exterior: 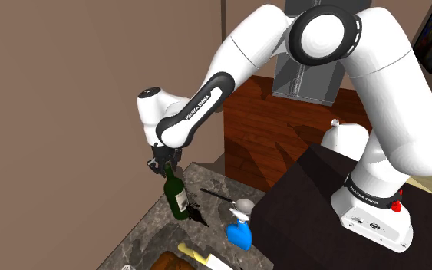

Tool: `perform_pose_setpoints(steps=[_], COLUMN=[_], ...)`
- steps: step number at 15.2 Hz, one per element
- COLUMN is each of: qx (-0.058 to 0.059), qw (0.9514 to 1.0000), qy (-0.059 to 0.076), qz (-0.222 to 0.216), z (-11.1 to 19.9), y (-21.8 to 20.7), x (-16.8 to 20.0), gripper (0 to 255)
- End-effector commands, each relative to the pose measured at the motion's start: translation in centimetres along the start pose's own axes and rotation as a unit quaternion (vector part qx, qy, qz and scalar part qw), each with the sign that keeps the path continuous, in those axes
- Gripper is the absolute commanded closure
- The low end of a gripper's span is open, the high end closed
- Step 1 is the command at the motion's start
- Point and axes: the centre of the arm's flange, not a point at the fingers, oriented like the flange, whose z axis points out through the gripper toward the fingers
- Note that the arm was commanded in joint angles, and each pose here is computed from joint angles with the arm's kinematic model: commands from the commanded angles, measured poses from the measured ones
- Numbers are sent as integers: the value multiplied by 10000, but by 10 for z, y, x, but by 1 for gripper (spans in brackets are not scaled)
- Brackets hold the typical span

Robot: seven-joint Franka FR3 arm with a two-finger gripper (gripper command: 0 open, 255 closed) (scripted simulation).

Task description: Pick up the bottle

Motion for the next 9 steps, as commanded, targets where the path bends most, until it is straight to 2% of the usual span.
perform_pose_setpoints(steps=[1, 5, 9], qx=[-3, -3, -3], qw=[10000, 10000, 10000], qy=[-7, -6, -6], qz=[0, -1, -1], z=[1, 1, -20], y=[0, 0, -1], x=[0, 0, 1], gripper=[255, 255, 255])
